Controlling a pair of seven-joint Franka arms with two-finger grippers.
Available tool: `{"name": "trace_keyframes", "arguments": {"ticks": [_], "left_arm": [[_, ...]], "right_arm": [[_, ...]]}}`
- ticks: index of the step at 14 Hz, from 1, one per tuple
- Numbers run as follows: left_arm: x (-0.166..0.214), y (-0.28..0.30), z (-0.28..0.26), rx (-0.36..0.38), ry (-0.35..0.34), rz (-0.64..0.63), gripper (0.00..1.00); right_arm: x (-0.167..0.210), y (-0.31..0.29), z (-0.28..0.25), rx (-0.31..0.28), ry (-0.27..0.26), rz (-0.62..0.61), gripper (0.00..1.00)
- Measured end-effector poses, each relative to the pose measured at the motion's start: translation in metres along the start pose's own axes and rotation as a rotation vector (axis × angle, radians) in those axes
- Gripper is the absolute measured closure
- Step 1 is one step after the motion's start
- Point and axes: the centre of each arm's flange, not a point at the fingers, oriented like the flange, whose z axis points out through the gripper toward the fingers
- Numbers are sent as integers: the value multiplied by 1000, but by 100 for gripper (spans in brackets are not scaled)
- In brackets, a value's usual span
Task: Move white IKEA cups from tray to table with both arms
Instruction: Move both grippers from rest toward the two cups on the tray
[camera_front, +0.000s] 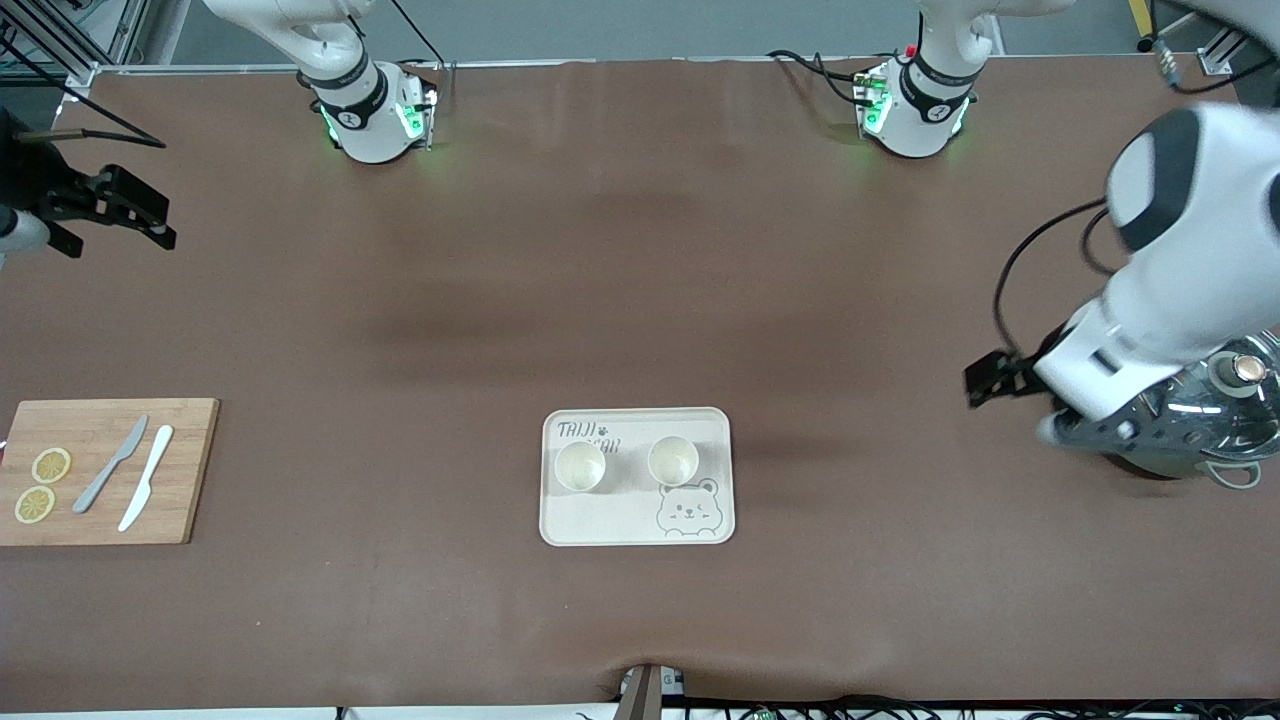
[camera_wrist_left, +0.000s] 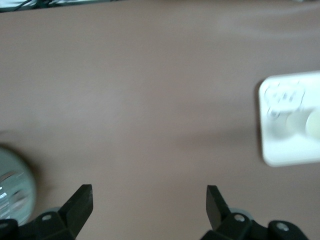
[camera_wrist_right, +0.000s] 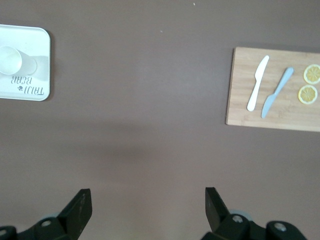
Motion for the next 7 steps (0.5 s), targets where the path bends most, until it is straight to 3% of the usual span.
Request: {"name": "trace_keyframes", "arguments": {"ticks": [2,5,7], "left_arm": [[14,35,46,-10,-18,-4,0],[26,71,98,-1,-28,1,0],[29,98,122,-7,-9,2,0]], "right_arm": [[13,-23,13,15,-1,4,0],[46,-54,46,128,19,82,0],[73,-93,85,139,26,90,0]]}}
